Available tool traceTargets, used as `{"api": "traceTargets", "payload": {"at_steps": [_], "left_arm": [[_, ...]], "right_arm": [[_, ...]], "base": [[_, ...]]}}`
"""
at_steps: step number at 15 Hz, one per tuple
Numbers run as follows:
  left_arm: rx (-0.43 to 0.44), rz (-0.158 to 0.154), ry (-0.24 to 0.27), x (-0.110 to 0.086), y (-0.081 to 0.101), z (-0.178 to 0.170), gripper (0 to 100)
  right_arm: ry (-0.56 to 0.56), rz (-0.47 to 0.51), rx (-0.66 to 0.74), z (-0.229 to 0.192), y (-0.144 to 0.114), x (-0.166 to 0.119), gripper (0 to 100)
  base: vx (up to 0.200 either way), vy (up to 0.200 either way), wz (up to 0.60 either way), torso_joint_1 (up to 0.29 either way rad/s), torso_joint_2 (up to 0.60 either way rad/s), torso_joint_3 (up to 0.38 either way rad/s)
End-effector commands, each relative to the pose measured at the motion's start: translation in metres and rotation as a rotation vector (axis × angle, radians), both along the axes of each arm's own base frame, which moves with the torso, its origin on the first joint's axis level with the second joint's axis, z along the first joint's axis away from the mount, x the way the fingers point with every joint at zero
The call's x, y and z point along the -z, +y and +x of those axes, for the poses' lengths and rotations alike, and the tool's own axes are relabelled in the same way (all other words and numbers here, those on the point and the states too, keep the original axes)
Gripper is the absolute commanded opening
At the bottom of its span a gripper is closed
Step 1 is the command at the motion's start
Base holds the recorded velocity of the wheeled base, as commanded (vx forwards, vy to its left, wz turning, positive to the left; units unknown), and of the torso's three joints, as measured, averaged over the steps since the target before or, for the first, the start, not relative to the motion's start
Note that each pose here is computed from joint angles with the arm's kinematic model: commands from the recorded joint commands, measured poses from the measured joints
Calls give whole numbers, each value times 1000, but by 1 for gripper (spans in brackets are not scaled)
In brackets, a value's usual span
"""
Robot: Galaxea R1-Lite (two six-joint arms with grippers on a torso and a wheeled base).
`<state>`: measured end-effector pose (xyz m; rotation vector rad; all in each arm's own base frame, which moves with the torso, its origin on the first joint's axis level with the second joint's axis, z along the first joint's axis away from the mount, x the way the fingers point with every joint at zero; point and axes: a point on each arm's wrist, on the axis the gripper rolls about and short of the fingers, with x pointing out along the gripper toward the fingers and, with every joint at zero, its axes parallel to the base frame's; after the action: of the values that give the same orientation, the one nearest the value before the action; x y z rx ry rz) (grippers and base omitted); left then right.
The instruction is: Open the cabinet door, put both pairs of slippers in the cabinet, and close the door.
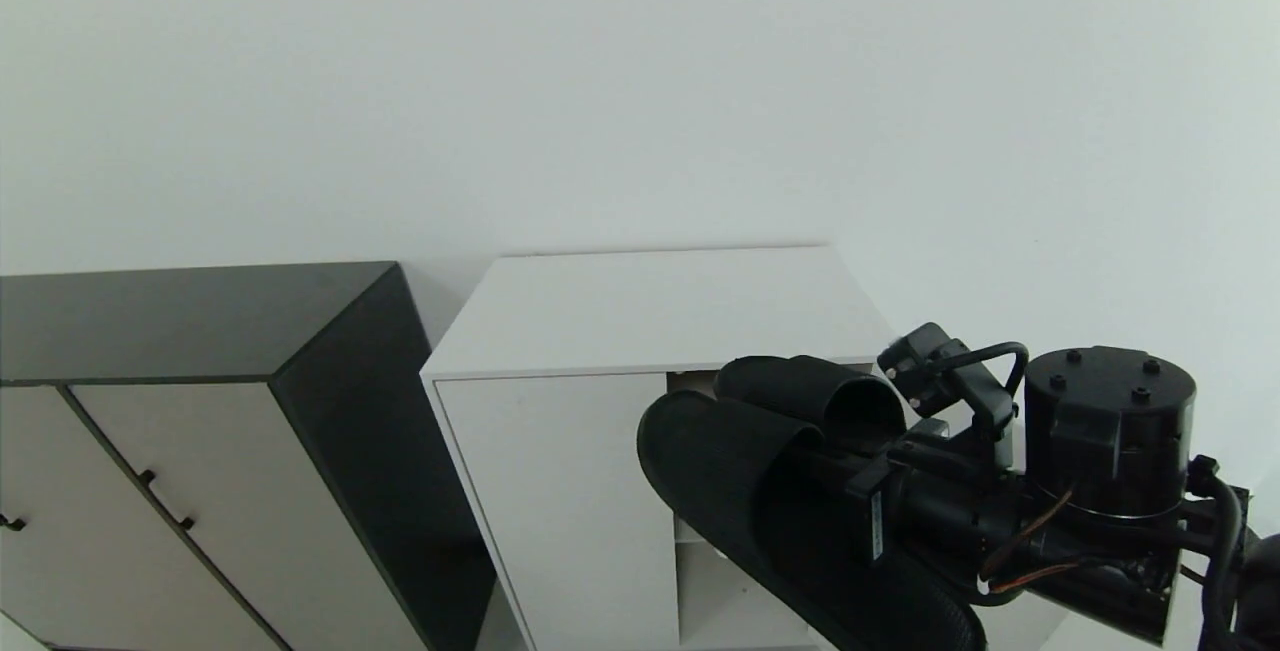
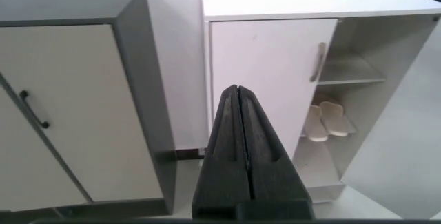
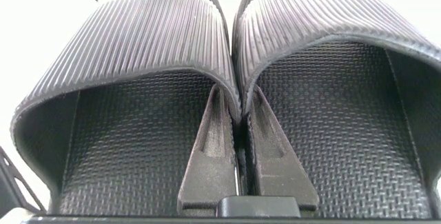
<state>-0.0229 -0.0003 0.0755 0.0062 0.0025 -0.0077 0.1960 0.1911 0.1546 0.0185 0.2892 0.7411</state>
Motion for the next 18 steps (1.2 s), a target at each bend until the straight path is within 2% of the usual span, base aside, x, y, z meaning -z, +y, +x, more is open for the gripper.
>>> {"api": "traceTargets", "payload": {"at_steps": [1,16,18], "left_arm": [[0,0,-1,0,0,0,0],[0,-5,-1,0,0,0,0],[0,-5,1,0,0,0,0]], "right_arm": [[5,-6,-2,0,0,2,0],[20,-17,-4,2,2,8,0],[18,-15,-4,2,2,10,0]], "base": [[0,-200,0,2,2,2],[0,0,0,0,0,0],[0,0,0,-117,222,107]]}}
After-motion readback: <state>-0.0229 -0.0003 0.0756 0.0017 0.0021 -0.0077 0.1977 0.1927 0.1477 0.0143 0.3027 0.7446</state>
